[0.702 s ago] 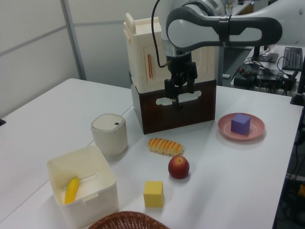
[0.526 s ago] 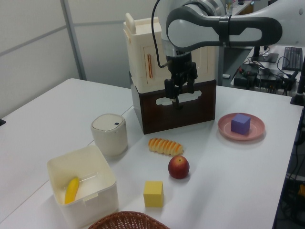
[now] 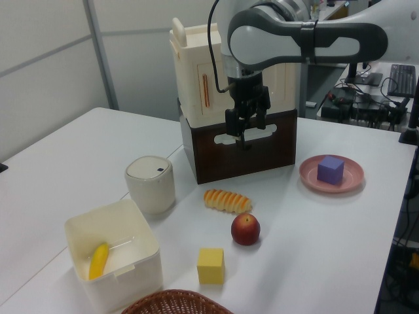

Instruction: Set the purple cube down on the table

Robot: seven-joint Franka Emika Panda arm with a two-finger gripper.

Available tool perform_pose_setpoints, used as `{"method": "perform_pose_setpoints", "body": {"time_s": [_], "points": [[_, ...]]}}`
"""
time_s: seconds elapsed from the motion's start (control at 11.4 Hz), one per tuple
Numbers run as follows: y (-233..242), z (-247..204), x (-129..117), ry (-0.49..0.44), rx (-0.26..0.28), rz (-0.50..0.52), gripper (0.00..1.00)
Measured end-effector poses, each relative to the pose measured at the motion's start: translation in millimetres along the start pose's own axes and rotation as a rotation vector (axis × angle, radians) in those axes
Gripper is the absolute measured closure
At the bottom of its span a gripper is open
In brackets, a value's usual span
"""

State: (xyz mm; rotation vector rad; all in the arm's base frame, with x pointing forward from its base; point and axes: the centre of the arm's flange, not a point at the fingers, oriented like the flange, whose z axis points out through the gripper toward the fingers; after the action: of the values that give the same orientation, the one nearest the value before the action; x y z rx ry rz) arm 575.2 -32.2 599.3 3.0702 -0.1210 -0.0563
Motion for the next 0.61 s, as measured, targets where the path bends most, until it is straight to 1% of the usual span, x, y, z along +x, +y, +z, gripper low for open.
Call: {"method": "perform_pose_setpoints", "body": {"time_s": [0.18, 0.26, 0.44, 0.61], "points": [[9, 1, 0, -0.001, 0.002, -0.002, 0.0], [21, 2, 0, -0.003, 0.003, -0.015, 0.0], [74, 5, -3, -0.009, 0.006, -0.02, 0.0], [140, 10, -14, -0.016, 0.012, -0.003, 0.0]]}}
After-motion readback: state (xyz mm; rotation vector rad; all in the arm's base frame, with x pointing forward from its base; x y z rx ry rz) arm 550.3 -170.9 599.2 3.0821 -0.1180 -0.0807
